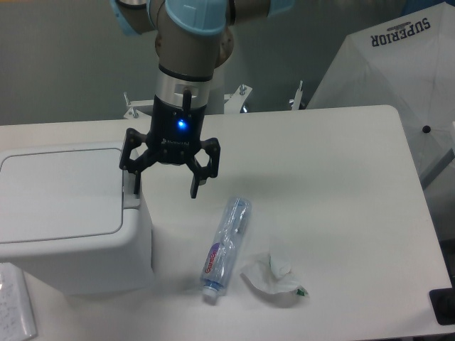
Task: Open the trash can
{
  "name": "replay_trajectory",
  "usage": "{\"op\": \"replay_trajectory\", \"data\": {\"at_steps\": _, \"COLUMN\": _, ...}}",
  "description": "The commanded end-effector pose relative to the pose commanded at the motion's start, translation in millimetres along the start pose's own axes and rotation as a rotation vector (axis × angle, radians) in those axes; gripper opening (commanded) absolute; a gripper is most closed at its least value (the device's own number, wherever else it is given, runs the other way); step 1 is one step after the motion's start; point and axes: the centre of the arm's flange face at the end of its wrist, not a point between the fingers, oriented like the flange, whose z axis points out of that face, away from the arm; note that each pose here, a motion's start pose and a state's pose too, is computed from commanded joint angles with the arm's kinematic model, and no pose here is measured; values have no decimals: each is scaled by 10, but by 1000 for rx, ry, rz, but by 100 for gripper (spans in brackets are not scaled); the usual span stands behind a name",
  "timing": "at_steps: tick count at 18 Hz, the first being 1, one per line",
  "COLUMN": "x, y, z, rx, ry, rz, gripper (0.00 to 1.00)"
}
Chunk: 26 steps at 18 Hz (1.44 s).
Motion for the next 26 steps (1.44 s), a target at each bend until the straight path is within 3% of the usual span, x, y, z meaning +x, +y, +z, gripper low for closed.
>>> {"op": "replay_trajectory", "data": {"at_steps": 9, "x": 3, "y": -21, "z": -14, "rx": 4, "ry": -1, "rz": 2, "gripper": 100}}
{"op": "replay_trajectory", "data": {"at_steps": 15, "x": -14, "y": -391, "z": -512, "rx": 113, "ry": -32, "rz": 34, "gripper": 100}}
{"op": "replay_trajectory", "data": {"at_steps": 18, "x": -398, "y": -549, "z": -717, "rx": 153, "ry": -107, "rz": 38, "gripper": 100}}
{"op": "replay_trajectory", "data": {"at_steps": 22, "x": -771, "y": -466, "z": -644, "rx": 21, "ry": -371, "rz": 239, "gripper": 100}}
{"op": "replay_trajectory", "data": {"at_steps": 24, "x": -831, "y": -431, "z": -617, "rx": -23, "ry": -407, "rz": 328, "gripper": 100}}
{"op": "replay_trajectory", "data": {"at_steps": 26, "x": -1062, "y": -341, "z": -577, "rx": -53, "ry": -417, "rz": 313, "gripper": 100}}
